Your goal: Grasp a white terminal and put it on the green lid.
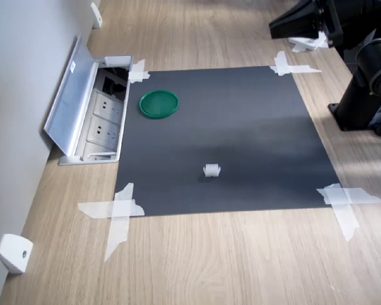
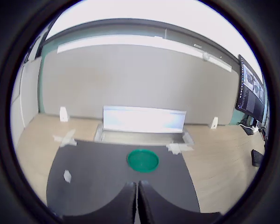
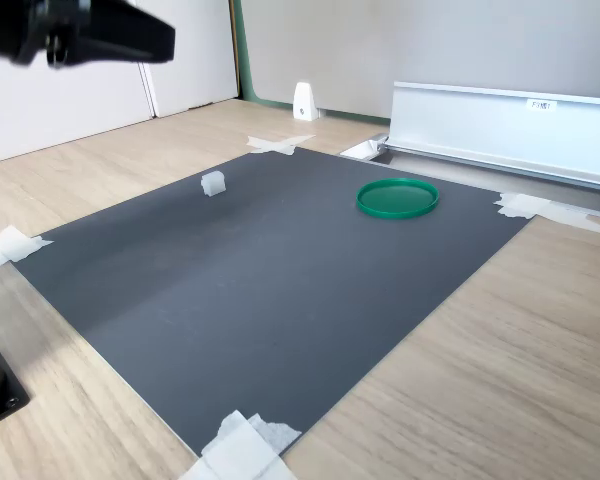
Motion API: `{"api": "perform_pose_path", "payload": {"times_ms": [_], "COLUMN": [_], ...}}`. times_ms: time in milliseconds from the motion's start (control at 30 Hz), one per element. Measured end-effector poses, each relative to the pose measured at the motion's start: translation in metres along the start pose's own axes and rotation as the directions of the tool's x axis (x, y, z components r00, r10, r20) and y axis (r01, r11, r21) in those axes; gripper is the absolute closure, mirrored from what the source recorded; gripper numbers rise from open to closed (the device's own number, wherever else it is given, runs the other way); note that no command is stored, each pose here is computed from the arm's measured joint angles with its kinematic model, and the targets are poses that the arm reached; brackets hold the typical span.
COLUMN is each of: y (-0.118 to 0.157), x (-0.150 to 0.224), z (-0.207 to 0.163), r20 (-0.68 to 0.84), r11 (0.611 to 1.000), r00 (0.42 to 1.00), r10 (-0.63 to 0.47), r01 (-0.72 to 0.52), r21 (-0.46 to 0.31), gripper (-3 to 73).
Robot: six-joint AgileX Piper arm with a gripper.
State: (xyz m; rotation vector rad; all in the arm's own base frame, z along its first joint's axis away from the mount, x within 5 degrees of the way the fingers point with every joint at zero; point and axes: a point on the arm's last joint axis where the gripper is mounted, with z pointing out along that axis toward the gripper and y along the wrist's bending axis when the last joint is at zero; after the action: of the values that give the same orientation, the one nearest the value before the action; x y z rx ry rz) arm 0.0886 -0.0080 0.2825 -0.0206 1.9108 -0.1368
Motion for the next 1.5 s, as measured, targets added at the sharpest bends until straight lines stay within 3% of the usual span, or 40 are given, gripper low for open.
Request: {"api": "perform_pose_path", "payload": {"times_ms": [200, 367, 700, 900, 1033, 1267, 1367, 1500], "y": [-0.003, -0.005, -0.007, 0.001, 0.008, 0.011, 0.030, 0.059], "x": [-0.025, -0.042, -0.053, -0.050, -0.054, -0.073, -0.077, -0.076], "z": [0.027, 0.053, 0.090, 0.104, 0.119, 0.142, 0.149, 0.157], "r20": [-0.311, -0.504, -0.639, -0.696, -0.732, -0.725, -0.713, -0.709], "r11": [0.996, 0.992, 0.987, 0.979, 0.962, 0.958, 0.945, 0.919], "r00": [0.947, 0.857, 0.756, 0.707, 0.672, 0.677, 0.671, 0.647], "r10": [-0.085, -0.108, -0.144, -0.126, -0.116, -0.129, -0.205, -0.280], "r01": [0.068, 0.061, 0.064, -0.026, -0.107, -0.103, -0.054, -0.032], "r21": [-0.064, -0.110, -0.147, -0.203, -0.250, -0.267, -0.323, -0.392], "gripper": [70.4, 70.4, 70.4, 67.8, 55.9, 22.1, 14.3, 11.9]}}
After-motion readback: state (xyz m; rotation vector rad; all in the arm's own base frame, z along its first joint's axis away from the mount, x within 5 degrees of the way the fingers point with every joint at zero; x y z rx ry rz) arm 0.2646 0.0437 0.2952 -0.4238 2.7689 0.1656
